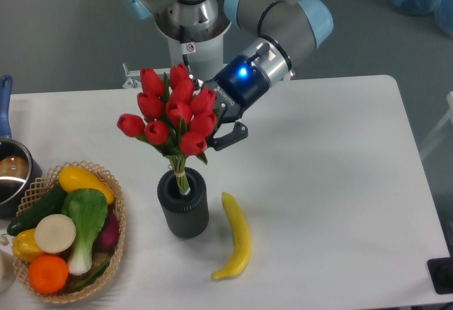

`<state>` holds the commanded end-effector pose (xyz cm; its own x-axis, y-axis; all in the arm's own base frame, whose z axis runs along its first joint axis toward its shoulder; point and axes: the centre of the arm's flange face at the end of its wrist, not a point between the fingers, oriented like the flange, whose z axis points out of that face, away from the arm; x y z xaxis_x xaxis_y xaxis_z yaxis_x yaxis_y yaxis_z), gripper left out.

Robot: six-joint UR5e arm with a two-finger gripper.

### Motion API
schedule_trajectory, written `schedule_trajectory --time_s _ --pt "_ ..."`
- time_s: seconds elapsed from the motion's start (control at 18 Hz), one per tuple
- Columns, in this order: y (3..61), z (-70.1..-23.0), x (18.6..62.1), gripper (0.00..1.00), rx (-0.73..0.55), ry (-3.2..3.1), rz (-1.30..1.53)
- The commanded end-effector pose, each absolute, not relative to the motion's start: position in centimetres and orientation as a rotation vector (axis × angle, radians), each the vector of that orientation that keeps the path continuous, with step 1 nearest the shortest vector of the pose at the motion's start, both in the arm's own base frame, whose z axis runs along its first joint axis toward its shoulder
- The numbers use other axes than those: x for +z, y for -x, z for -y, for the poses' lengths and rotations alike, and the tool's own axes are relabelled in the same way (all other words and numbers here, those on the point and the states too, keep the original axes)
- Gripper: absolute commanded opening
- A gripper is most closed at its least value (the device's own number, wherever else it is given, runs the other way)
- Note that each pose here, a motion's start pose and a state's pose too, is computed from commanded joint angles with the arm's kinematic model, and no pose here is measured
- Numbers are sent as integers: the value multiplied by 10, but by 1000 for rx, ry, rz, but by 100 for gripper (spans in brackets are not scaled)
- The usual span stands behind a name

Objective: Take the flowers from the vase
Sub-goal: 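Lift the tulip bunch up out of the black vase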

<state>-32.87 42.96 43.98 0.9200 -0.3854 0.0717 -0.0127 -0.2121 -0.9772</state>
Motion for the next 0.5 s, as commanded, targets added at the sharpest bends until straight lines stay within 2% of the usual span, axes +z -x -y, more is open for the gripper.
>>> schedule_trajectory --time_s 0.5 --pt "326 -426 467 53 -322 1738 -316"
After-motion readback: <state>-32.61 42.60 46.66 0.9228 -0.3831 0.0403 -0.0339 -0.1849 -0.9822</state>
